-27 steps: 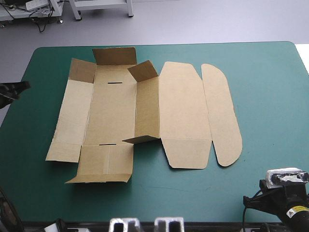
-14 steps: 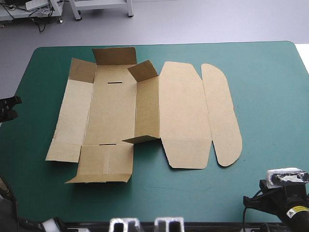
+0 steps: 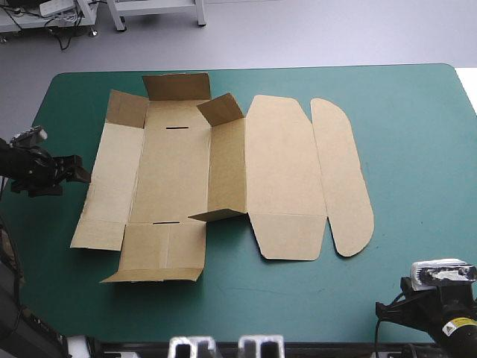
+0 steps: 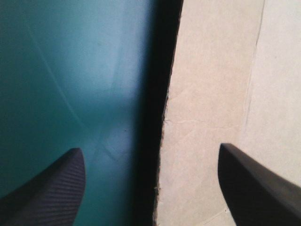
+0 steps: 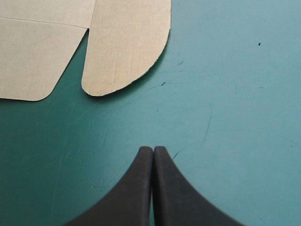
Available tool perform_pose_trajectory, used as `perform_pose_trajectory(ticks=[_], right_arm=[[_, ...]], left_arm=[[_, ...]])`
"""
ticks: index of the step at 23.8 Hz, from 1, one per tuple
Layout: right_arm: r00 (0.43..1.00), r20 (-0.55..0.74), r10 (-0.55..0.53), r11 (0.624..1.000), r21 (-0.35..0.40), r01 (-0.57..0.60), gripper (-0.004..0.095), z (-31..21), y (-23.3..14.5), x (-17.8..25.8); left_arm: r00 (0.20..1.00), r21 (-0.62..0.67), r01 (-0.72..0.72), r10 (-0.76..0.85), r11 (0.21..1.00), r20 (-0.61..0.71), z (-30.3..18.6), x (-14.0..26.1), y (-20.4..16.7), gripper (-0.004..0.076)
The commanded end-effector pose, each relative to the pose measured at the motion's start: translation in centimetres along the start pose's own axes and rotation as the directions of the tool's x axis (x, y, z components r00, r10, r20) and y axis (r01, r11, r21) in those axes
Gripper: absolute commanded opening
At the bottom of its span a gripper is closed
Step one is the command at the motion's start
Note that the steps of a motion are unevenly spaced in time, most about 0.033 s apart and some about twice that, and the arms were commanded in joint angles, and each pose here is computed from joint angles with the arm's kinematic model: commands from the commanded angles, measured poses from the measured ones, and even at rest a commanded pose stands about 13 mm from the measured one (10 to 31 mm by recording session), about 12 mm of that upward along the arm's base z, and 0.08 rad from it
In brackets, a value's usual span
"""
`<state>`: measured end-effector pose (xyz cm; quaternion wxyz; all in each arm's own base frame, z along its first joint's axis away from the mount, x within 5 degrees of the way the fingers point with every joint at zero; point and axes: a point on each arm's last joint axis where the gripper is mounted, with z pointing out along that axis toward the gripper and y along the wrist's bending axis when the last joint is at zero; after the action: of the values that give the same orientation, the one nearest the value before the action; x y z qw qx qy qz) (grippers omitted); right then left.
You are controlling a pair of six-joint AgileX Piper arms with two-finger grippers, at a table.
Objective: Fold the box
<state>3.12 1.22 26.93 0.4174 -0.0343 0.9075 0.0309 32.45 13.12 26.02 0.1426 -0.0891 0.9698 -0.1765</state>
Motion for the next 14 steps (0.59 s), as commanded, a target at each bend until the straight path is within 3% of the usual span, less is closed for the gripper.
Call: perform_pose_trajectory(ticks=[1, 6, 14], right_arm=[[0.998, 0.058, -0.007, 1.0, 0.004, 0.007, -0.0015, -0.3, 0.0, -1.0], [0.998, 0.058, -0.006, 1.0, 0.003, 0.006, -0.0015, -0.3, 0.0, -1.0], [0.998, 0.058, -0.002, 1.0, 0.0, 0.002, -0.0015, -0.3, 0.0, -1.0]], left_arm=[[0.999, 0.067, -0.031, 0.034, 0.997, -0.033, 0.6, -0.5, -1.2, 0.0531], [0.989, 0.159, -0.021, 0.044, 0.987, -0.144, 3.8, -0.7, -2.3, 0.0526], [0.971, 0.24, -0.134, 0.176, 0.962, -0.162, 5.6, -0.8, -6.6, 0.0507]])
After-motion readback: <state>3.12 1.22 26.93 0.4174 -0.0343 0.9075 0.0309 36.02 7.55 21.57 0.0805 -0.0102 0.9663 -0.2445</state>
